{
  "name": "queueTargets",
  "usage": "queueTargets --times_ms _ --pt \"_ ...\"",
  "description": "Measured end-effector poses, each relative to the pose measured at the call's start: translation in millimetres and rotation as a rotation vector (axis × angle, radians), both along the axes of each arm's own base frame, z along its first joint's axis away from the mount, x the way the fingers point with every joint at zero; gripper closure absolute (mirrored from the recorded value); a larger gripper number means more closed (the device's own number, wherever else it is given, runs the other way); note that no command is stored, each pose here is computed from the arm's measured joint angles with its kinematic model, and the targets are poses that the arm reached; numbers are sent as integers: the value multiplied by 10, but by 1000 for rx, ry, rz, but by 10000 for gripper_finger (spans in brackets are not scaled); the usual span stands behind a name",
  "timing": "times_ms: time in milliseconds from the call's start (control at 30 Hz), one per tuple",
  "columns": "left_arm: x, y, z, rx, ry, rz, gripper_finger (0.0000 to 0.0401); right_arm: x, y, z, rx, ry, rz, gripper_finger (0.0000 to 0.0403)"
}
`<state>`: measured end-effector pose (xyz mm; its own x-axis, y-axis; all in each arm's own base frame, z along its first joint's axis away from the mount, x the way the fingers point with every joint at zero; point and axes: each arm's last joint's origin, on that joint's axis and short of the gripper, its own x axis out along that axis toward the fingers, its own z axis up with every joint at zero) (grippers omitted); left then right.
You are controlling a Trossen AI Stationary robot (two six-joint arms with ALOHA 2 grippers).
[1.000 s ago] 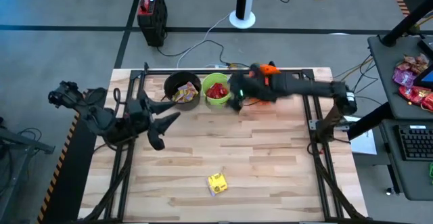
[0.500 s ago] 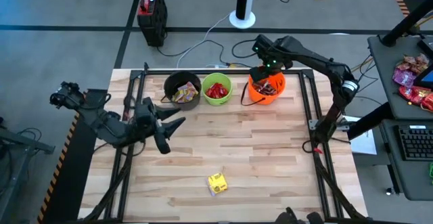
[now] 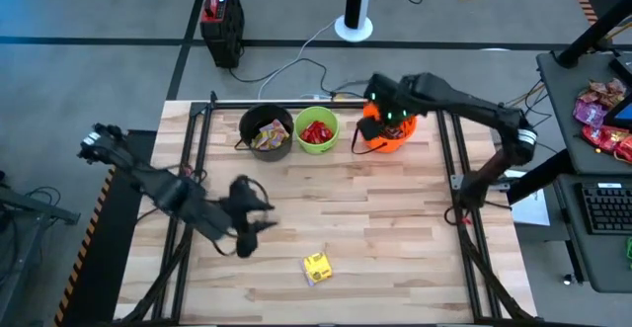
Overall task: Sort candy by brand, put in halloween buckets
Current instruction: Put the yellow candy into the black bucket
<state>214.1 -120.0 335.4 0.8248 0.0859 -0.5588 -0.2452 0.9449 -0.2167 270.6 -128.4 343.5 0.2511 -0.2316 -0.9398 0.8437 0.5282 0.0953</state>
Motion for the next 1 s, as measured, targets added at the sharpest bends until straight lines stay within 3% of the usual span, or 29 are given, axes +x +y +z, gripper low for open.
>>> queueTargets --times_ms 300,467,800,1000 --pt "450 -357 -704 55 298 -195 223 106 1104 174 -64 -107 48 128" --pt "730 -572 -987 -47 271 -263 223 114 1505 141 -100 -114 103 122" --pt "1180 -648 -1609 -191 273 -194 223 67 1774 30 -152 -51 263 103" --pt "1234 -661 -2015 -221 379 -91 223 37 1865 -89 -171 4 354 102"
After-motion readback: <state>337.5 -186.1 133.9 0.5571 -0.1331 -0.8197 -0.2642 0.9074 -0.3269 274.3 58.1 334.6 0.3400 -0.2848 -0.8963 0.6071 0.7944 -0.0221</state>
